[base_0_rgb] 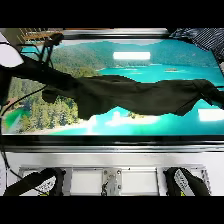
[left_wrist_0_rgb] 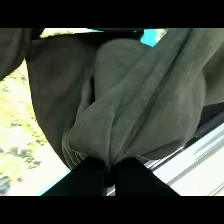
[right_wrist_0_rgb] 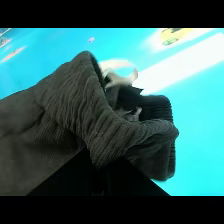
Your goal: Fold the clothes and pants, and hang the long-sleeved shirts on hangers.
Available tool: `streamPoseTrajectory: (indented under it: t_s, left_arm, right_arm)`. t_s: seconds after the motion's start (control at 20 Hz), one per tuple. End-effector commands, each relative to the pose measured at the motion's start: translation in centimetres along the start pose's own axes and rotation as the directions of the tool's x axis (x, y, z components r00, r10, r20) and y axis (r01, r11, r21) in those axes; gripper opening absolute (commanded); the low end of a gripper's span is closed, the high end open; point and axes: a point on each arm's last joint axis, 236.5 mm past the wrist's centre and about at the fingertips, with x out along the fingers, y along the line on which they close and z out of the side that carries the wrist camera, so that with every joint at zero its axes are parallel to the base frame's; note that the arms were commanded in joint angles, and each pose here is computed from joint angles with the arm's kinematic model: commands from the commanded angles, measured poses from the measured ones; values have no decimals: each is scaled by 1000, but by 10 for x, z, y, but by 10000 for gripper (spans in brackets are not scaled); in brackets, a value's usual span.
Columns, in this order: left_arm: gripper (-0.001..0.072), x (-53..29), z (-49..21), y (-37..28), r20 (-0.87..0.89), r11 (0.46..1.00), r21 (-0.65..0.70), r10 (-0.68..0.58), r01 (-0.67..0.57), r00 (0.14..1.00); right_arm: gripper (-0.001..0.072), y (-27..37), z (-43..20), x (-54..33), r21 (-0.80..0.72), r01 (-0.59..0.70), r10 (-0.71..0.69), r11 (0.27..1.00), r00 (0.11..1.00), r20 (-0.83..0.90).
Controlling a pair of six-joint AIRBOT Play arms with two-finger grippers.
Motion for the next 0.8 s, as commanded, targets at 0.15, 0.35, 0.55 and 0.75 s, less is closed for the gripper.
streamPoseTrajectory:
  t_s: [0.15, 0.35, 0.55, 0.75]
  left_arm:
    - [6, -72, 35, 26, 170, 971, 72, 215, -230, 962]
    - [7, -14, 78, 57, 179, 976, 43, 203, -214, 963]
    - [682, 67, 75, 97, 49, 971, -154, 190, -181, 981]
    - [682, 89, 34, 141, -57, 921, -332, 197, -205, 979]
  right_arm:
    - [39, 0, -1, 0, -1, -1, 1, 1000, 1000, -3]
    - [38, 0, -1, 0, -1, 0, 0, 1000, 1000, -3]
    - [38, -30, 9, -3, -72, 124, -122, 990, 992, 34]
    - [39, -83, 20, -19, -49, 276, -273, 960, 960, 66]
